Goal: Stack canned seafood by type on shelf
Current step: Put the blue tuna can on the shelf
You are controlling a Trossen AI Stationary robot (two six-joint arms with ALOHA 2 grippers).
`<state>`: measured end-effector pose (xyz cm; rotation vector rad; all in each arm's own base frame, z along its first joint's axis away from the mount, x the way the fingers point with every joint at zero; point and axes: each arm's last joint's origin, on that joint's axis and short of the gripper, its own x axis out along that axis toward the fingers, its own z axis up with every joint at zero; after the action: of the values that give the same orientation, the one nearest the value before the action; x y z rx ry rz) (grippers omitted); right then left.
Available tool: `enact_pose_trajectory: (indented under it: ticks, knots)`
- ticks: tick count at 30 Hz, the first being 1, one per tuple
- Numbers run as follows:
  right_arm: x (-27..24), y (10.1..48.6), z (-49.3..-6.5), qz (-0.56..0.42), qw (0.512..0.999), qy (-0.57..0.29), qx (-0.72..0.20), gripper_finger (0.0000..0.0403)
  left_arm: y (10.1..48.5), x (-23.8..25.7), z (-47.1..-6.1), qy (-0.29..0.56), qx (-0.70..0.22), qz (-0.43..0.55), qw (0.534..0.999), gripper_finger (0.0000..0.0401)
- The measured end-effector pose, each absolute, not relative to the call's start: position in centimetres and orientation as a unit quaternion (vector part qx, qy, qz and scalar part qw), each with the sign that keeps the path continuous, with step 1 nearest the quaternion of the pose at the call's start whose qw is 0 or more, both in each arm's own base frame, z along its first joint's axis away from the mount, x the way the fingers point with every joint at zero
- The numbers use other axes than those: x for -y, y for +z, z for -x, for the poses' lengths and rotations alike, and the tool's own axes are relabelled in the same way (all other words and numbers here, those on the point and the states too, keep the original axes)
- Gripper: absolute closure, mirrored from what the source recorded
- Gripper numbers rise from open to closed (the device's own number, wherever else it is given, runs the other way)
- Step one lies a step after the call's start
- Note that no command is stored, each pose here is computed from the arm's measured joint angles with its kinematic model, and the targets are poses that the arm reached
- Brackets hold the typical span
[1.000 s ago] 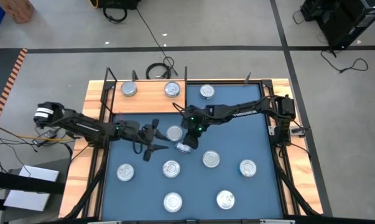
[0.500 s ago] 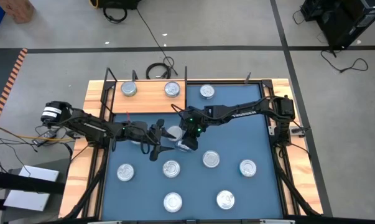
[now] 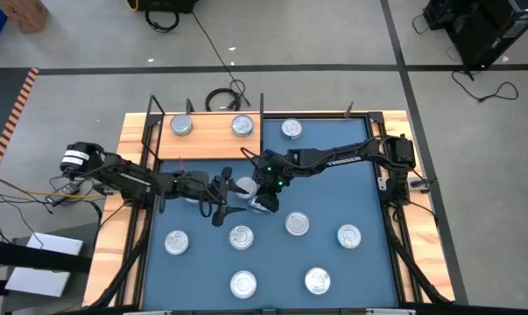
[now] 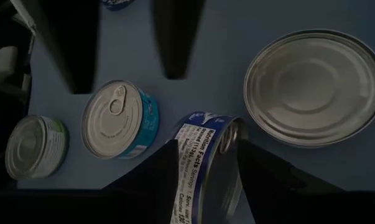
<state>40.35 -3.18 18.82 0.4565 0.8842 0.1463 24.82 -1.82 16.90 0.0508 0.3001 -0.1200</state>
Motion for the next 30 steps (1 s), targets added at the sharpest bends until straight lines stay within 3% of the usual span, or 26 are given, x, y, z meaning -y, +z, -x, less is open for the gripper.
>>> enact_pose_trajectory:
  ticks: [16, 30]
  knots:
    - [3.1, 19.3, -40.3, -0.206, 0.882, 0.077, -0.417, 0.0207, 14.9, 1.8, -28.3, -0.039, -0.19, -0.056, 0.979, 0.0134]
    - [1.2, 22.6, -38.3, -0.148, 0.891, 0.051, -0.427, 0.0192, 14.2, 1.9, -29.4, -0.045, -0.237, -0.074, 0.968, 0.0135]
